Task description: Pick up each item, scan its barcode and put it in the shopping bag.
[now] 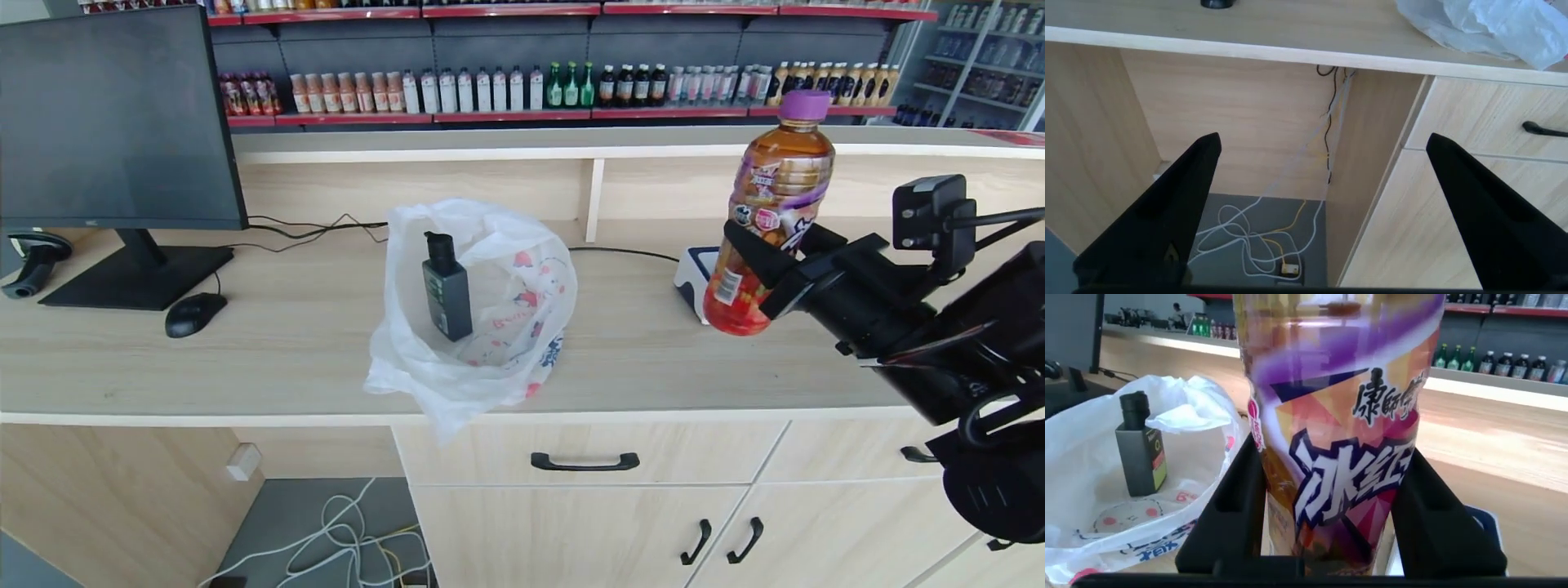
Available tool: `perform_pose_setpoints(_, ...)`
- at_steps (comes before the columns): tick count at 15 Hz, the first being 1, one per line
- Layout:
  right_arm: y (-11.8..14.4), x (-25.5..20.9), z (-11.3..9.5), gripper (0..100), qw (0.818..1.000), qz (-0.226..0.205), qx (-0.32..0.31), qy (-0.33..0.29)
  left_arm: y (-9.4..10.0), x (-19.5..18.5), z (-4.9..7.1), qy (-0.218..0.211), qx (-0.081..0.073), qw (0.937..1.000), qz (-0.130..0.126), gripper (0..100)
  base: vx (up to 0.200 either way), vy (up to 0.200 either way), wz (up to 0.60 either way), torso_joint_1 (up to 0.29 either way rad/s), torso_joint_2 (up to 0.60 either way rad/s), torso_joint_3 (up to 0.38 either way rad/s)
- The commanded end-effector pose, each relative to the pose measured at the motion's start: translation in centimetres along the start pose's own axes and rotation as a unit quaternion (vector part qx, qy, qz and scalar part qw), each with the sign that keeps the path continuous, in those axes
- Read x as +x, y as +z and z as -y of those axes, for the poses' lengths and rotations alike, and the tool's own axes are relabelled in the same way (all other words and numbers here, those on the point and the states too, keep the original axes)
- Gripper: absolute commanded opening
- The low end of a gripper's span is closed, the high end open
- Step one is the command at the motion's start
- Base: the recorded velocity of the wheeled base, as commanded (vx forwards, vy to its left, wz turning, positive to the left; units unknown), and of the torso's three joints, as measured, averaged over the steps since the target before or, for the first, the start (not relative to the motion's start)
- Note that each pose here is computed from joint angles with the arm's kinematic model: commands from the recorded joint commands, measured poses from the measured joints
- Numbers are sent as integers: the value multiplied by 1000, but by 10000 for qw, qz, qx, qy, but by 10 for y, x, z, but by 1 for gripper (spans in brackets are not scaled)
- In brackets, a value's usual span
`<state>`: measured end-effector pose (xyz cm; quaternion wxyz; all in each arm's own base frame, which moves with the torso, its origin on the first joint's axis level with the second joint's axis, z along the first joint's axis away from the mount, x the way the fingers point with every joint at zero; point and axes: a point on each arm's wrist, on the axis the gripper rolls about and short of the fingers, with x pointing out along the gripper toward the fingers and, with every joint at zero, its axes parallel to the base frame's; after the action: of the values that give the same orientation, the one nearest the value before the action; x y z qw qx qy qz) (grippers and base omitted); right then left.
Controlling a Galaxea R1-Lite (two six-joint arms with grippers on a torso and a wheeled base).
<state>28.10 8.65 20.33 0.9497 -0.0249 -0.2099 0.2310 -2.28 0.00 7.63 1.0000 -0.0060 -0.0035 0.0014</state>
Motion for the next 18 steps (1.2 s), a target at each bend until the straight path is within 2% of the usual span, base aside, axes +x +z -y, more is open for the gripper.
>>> perform_pose_setpoints(1,-4,3,-1,0,10000,-27,11,45,0,0,0,2,-2,10000,-4,100,0,0,600,2,12,2)
perform_pose_setpoints(5,-8,8,0,0,10000,-34,13,46,0,0,0,2,-2,10000,-4,100,0,0,600,2,1,1)
perform_pose_setpoints(12,-18,34,2,0,9998,156,146,63,0,0,0,9,-2,10000,-4,100,0,0,0,0,0,0)
perform_pose_setpoints(16,-29,48,-26,0,9981,158,380,449,0,0,0,2,-2,10000,-4,100,0,0,0,0,0,0)
perform_pose_setpoints(18,-40,54,-27,0,9981,91,403,461,0,0,0,2,-2,10000,-4,100,0,0,0,0,0,0)
